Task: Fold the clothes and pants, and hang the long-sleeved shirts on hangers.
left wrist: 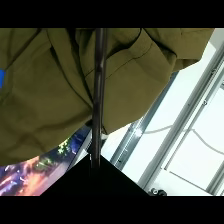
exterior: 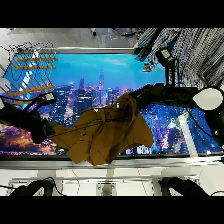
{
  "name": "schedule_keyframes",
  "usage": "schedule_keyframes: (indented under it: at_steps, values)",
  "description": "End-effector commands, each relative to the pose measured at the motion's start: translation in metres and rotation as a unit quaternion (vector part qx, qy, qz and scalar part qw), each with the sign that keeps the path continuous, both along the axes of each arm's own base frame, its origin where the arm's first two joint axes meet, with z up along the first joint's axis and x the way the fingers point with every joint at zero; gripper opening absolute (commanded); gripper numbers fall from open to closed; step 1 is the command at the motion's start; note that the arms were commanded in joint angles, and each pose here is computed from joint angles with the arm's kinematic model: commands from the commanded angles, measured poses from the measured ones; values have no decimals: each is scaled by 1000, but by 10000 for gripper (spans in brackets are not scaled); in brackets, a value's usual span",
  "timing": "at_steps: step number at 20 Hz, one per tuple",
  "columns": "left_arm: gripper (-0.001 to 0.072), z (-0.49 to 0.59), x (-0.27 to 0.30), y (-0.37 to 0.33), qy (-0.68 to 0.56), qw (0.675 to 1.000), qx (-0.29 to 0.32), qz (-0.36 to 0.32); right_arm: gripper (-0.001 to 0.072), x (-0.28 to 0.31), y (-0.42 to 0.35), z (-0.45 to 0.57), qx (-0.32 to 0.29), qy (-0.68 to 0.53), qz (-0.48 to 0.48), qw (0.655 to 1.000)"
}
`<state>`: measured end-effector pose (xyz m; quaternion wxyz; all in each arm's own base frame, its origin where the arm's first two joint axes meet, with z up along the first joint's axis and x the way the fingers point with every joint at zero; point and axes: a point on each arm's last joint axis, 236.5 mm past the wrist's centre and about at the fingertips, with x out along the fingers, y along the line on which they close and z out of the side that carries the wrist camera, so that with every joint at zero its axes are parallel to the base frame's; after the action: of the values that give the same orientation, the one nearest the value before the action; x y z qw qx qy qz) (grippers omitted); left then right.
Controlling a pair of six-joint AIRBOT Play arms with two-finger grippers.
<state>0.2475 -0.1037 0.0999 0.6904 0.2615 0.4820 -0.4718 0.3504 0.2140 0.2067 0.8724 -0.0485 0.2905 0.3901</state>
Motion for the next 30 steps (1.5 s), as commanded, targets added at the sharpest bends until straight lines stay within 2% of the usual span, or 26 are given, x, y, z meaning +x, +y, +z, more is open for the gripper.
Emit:
schedule_keyframes:
  at_steps: [1,5,10,18,22,25,26,28,29,30]
  values:
    - [22,10,-7,4,-18,1000,7,6,29,6,-6,1,2,-1,-17,1000]
    - [23,17,-7,-3,-28,1000,-9,4,27,3,-3,3,10,4,-13,1000]
    - [22,34,10,-46,-53,992,-109,-18,27,-15,17,11,54,29,25,998]
    - [23,-4,49,-78,-50,992,-113,-40,26,-58,68,36,117,37,120,985]
    - [23,-3,66,-100,-71,982,-163,-58,26,-83,91,40,129,47,162,977]
    - [23,2,73,-116,-95,971,-206,-80,30,-95,95,31,102,47,188,976]
    - [23,3,72,-122,-100,966,-221,-93,71,-96,92,24,86,48,189,977]
    - [23,-5,69,-126,-101,962,-234,-98,408,-88,76,10,34,30,179,983]
    - [23,-11,65,-127,-96,961,-239,-101,502,-76,60,9,-12,-9,168,986]
    - [23,-16,61,-128,-92,959,-245,-105,500,-62,43,16,-53,-52,152,986]
